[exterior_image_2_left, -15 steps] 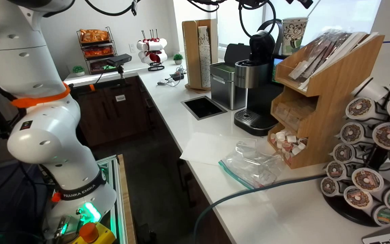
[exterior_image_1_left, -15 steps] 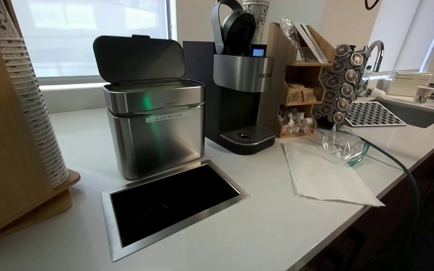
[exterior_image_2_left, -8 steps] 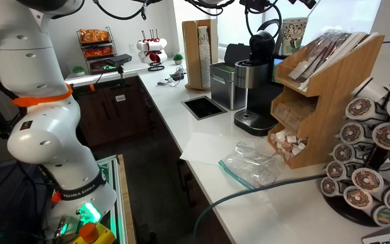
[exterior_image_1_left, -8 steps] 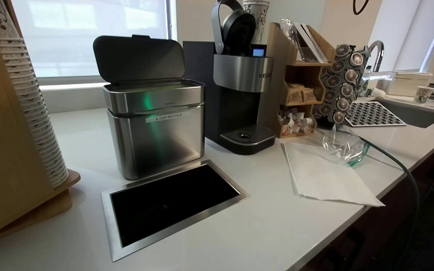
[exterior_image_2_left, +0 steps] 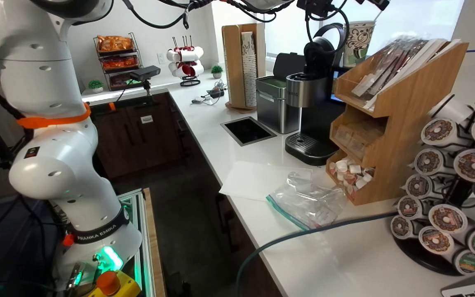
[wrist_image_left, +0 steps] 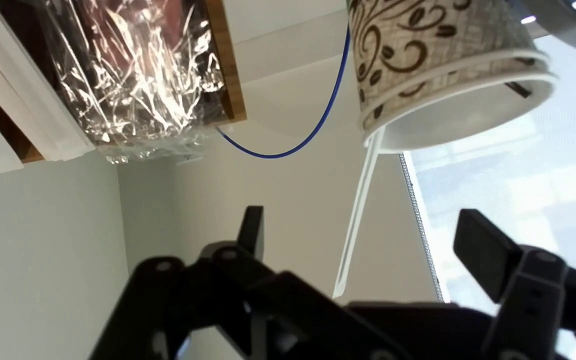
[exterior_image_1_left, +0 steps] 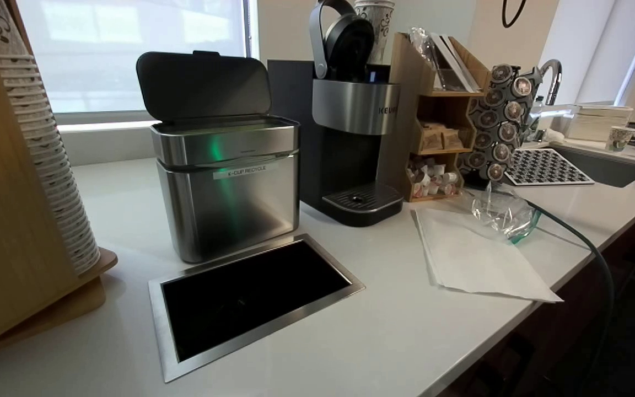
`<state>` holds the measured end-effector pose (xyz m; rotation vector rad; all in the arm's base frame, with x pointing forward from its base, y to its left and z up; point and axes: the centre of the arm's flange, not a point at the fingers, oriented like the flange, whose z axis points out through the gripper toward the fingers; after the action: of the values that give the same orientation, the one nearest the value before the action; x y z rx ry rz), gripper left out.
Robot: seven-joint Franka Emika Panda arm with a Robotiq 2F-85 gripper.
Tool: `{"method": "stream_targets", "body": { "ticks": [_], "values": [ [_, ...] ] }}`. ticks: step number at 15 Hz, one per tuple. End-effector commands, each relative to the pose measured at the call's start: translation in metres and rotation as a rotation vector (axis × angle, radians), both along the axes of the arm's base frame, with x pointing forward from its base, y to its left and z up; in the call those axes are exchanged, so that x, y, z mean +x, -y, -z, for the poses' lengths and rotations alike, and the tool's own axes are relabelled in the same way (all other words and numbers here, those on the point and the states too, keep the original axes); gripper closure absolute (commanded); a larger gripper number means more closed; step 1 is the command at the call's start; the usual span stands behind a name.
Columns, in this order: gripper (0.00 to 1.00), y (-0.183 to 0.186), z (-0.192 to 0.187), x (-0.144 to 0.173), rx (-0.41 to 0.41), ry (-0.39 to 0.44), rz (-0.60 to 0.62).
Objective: Take the knife out of the cup and put it in the dish rack
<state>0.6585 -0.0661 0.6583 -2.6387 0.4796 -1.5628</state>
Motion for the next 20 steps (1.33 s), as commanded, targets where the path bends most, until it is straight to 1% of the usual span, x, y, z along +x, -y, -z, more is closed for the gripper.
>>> {"method": "stream_targets", "body": {
  "ticks": [1, 3, 5, 8, 9, 10, 11, 12, 15, 16, 19, 20],
  "values": [
    [0.34, 0.001, 0.001, 0.013, 0.037, 0.016, -0.005],
    [0.51, 0.0, 0.003, 0.015, 0.049, 0.016, -0.008],
    [0.65, -0.001, 0.004, 0.017, 0.059, 0.016, -0.01],
    [0.89, -0.002, 0.004, 0.019, 0.066, 0.018, -0.013],
    [0.93, -0.003, 0.004, 0.019, 0.069, 0.019, -0.013],
    [0.53, -0.002, 0.004, 0.019, 0.072, 0.019, -0.013],
    [0.59, -0.003, 0.003, 0.019, 0.072, 0.02, -0.014],
    [0.59, -0.003, 0.002, 0.018, 0.071, 0.021, -0.016],
    [0.38, -0.006, -0.001, 0.016, 0.063, 0.026, -0.022],
    [0.3, -0.007, -0.002, 0.016, 0.062, 0.03, -0.023],
    [0.07, -0.007, 0.0, 0.023, 0.06, 0.038, -0.019],
    [0.01, -0.006, 0.001, 0.025, 0.059, 0.042, -0.018]
  ]
}}
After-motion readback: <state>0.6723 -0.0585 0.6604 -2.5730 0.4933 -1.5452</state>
